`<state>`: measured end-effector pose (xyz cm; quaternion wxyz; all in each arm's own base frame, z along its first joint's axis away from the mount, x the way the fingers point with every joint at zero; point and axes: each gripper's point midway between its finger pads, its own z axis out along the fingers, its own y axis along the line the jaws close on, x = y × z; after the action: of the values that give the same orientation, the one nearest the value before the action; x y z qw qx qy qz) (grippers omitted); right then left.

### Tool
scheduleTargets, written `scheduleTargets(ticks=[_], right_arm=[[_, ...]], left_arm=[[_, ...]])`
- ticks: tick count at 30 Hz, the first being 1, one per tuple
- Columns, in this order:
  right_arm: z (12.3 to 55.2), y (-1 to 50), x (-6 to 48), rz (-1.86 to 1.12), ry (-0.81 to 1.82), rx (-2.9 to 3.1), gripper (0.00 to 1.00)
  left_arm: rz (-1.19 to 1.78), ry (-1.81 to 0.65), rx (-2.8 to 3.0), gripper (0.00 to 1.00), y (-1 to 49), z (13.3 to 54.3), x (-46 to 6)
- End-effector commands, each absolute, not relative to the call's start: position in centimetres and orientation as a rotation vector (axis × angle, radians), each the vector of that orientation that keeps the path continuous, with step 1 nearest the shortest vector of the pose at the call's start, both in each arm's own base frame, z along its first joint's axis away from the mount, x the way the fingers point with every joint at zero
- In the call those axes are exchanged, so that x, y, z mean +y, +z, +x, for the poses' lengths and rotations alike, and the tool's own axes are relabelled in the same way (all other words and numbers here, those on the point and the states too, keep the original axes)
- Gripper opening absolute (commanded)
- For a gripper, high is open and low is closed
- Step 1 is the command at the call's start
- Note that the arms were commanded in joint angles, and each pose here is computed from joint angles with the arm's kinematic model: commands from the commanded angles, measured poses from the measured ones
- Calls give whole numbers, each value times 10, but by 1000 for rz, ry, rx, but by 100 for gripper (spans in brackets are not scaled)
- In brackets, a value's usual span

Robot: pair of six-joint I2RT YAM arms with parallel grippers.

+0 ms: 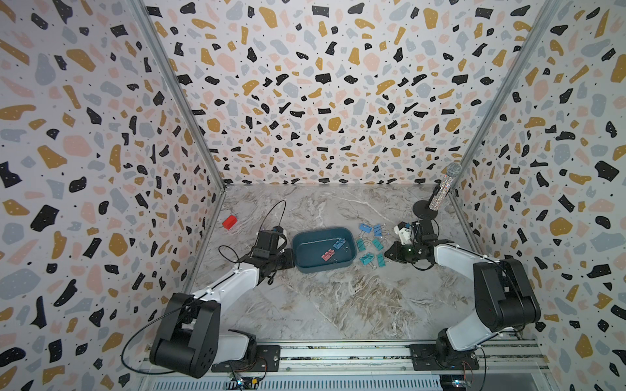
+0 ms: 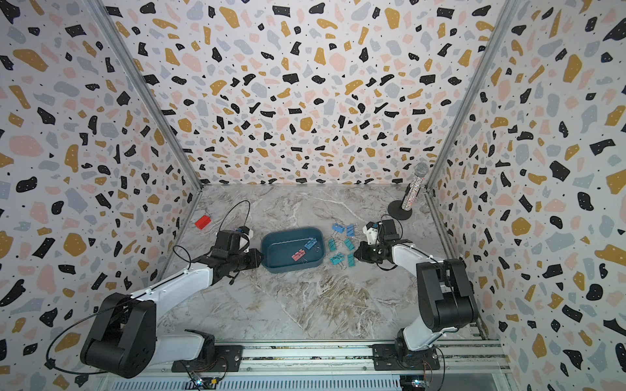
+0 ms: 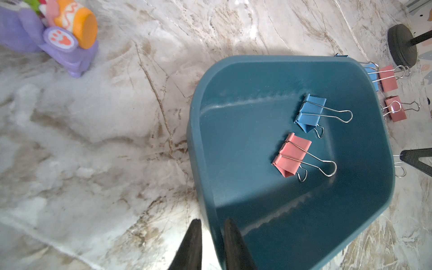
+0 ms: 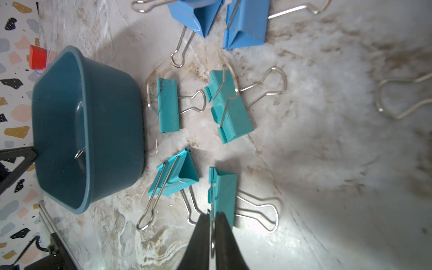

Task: Take out the binder clips from the storage box
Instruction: Place the binder clip at the center of the board, then pick up the binder clip from the storage box.

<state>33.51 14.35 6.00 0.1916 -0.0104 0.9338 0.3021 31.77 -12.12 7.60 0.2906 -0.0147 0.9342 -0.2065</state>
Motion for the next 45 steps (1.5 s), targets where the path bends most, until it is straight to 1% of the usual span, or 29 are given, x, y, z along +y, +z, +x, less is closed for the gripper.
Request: scheduleTargets(ticks=[1, 7, 12, 17, 21, 23, 29, 33, 37, 39, 45], right_arm=[[333, 58, 141, -22, 851, 2631, 19], [334, 61, 139, -15, 844, 2623, 24], [334, 71, 137, -24, 828, 2612, 33], [333, 94, 132, -66, 774, 2592, 37], [330, 114, 129, -123, 738, 2581, 38], [329, 126, 132, -152, 760, 2554, 39], [329, 157, 157, -219, 917, 2475, 39], [326, 166, 186, -330, 920, 2464, 40], [327, 167, 218, -409, 941, 2465, 40], [325, 163, 236, -462, 953, 2481, 42], [327, 149, 281, -581, 957, 2540, 43]], left_arm=[[-21, -526, 2493, 21, 76, 319, -120], [-20, -526, 2491, 21, 76, 319, -120], [-20, -525, 2491, 21, 76, 319, -120], [-20, -525, 2491, 21, 76, 319, -120], [-21, -525, 2492, 21, 76, 319, -120], [-22, -525, 2493, 21, 76, 319, -120], [-25, -530, 2492, 21, 77, 320, -121], [-25, -531, 2488, 21, 78, 320, -121], [-25, -533, 2490, 21, 78, 320, -121], [-23, -532, 2493, 21, 77, 320, -121], [-20, -532, 2487, 21, 79, 320, -122]])
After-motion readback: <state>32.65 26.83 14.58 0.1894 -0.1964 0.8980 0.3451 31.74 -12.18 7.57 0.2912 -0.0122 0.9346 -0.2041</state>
